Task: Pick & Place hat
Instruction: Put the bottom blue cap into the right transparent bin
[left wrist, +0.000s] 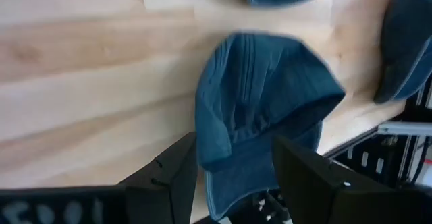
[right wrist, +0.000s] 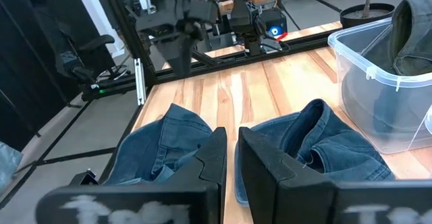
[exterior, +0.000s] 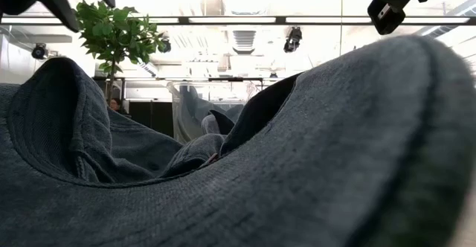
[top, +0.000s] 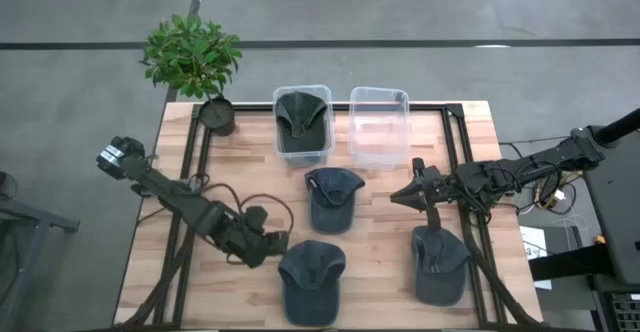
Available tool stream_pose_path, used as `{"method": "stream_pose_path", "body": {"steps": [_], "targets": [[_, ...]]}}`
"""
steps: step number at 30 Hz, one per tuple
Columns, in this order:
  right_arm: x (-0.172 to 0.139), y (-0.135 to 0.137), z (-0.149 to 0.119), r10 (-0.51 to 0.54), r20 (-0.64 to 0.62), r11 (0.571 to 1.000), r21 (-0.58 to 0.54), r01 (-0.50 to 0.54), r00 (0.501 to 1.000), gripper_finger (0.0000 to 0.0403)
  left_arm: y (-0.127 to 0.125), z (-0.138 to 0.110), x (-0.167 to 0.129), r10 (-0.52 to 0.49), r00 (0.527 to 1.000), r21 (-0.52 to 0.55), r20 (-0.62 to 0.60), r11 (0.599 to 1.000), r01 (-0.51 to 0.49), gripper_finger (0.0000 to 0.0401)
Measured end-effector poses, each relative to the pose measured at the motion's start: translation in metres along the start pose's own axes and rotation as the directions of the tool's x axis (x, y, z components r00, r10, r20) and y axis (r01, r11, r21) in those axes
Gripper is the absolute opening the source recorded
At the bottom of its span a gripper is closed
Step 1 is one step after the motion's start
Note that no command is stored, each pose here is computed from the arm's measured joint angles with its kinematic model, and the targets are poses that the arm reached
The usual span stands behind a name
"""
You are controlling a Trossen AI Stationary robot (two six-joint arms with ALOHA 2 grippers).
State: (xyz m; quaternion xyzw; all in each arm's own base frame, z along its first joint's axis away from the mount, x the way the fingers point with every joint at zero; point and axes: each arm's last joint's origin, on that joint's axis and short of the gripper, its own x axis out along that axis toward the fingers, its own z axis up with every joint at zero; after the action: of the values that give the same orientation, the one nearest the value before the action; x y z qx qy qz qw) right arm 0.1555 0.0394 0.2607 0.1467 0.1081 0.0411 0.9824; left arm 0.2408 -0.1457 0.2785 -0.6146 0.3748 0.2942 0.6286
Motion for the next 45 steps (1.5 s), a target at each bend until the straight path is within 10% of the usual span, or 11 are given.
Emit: {"method": "stream_pose_path", "body": {"steps": [45], "targets": [[0.0, 0.0, 0.0, -0.003, -0.005, 0.997, -0.08, 0.002, 1.0, 0.0036, 0.009, -0.063, 0.13, 0.093, 0.972, 0.063, -0.216, 0.995, -0.081, 0.0179]]}}
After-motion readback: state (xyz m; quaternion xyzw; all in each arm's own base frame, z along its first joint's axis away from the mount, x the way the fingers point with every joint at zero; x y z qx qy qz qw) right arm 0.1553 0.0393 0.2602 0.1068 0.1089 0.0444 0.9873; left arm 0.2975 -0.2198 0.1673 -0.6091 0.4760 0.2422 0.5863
